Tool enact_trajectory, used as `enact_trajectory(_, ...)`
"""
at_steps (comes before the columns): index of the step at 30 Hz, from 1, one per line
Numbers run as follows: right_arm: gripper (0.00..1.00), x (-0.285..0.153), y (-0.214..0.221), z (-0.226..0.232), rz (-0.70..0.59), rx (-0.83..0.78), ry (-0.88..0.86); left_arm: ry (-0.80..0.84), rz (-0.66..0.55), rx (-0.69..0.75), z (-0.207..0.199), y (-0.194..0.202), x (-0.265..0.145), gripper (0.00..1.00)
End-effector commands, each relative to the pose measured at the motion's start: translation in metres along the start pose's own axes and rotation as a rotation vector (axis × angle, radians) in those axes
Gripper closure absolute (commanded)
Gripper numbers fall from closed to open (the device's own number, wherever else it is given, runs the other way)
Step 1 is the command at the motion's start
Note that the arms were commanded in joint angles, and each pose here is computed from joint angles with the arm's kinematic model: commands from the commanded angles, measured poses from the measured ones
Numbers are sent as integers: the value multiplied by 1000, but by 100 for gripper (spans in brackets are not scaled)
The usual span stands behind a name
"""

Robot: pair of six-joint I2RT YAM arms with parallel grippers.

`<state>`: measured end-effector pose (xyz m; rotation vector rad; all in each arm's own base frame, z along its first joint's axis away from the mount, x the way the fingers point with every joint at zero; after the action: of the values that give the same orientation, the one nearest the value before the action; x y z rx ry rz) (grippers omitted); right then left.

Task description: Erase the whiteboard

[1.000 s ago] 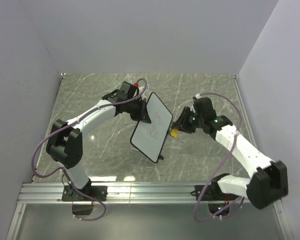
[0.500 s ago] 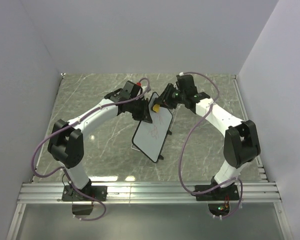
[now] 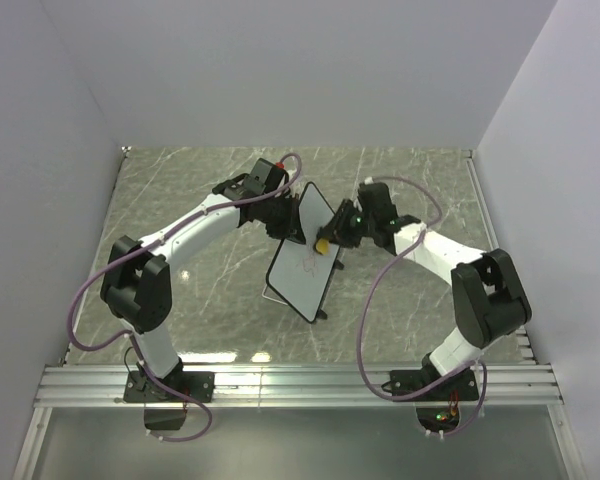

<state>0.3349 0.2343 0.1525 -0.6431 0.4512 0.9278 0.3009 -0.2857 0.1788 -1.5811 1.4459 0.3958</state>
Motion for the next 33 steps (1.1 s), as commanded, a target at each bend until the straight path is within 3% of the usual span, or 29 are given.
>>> enact_trajectory(1, 100, 9, 34, -35, 46, 13, 53, -238, 227, 109, 45, 64, 42, 100)
enact_trajectory(5, 100, 16, 54, -61, 92, 40, 94, -232, 234, 98, 42, 67, 39, 100)
enact_trajectory(10, 100, 17, 53, -60, 94, 29, 71, -240, 253, 102, 43, 72, 41, 100)
enact_trajectory(21, 100, -3, -15, 50, -31, 20, -202, -246, 311, 146, 33, 89, 52, 100)
enact_trajectory(27, 100, 8, -46, 82, -50, 20, -239, -234, 325, 153, 27, 96, 55, 100)
enact_trajectory(33, 100, 29, -30, 42, 0, 38, -134, -237, 324, 160, 25, 97, 54, 100)
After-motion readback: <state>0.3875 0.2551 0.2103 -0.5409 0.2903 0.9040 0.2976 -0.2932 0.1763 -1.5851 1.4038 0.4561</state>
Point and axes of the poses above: each gripper's point midway between its finger pads, its own x axis out along the fingers, its own z axis along the line the jaws close on, y = z × x, the point moved 4 cm from there along -x, back along the fingers, and after that the axes turned 2 degrees about x, right-handed, at the moved point
